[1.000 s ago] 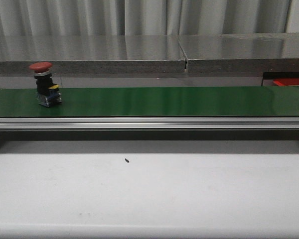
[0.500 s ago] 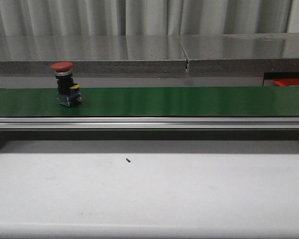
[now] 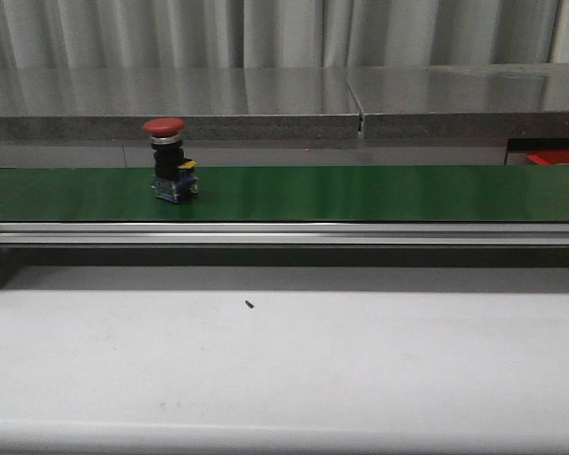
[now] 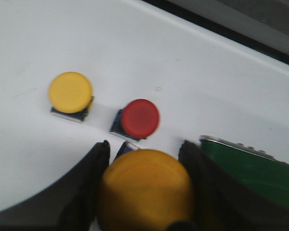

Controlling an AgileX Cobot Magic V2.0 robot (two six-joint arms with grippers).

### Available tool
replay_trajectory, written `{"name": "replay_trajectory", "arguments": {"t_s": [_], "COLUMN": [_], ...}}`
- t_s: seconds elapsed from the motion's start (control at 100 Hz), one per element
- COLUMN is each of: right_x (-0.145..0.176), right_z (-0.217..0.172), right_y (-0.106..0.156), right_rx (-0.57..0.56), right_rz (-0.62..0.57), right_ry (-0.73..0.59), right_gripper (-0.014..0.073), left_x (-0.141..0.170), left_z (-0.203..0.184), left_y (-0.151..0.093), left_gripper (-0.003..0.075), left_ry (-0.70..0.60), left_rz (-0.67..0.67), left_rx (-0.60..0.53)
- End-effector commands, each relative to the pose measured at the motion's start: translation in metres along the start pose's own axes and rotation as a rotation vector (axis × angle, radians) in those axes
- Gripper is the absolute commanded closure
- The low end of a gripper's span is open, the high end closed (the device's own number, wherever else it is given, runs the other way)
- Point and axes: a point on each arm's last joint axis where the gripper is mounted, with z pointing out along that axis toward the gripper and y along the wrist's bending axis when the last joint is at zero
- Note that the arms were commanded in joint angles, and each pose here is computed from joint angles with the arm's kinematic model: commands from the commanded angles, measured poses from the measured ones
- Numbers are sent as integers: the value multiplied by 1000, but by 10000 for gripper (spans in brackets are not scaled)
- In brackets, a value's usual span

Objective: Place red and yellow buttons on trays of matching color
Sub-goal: 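Set the yellow-capped button on the belt start and release it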

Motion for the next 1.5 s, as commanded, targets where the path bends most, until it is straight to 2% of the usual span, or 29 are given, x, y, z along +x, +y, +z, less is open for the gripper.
{"name": "replay_trajectory", "arguments": {"t_s": [0.0,0.18,0.34,0.56,0.93,1.0,1.07,1.22,1.29,1.35,1.49], "right_x": [-11,-11,-11,-11,-11,-11,-11,-11,-11,-11,-11], "right_z": [-6,-6,-6,-6,-6,-6,-6,-6,-6,-6,-6], "right_y": [-1,-1,-1,-1,-1,-1,-1,-1,-1,-1,-1], "right_rx": [20,20,20,20,20,20,20,20,20,20,20], "right_rz": [-11,-11,-11,-11,-11,-11,-11,-11,-11,-11,-11], "right_ry": [-83,-83,-83,-83,-83,-83,-83,-83,-83,-83,-83], "right_gripper": [663,663,663,663,663,663,663,663,663,663,663], "left_x": [-13,0,19,35,52,52,52,50,49,46,38], "left_z": [-37,-31,-16,4,22,22,22,21,19,13,-10], "left_y": [-43,-86,-108,-120,-118,-119,-119,-121,-126,-131,-149], "left_gripper": [739,739,739,739,732,675,552,171,56,20,60], "left_ry": [-102,-47,27,51,79,78,77,61,38,1,-105], "left_rz": [59,147,196,232,273,278,274,262,259,270,303], "left_rx": [61,102,109,93,42,43,48,66,79,105,174]}}
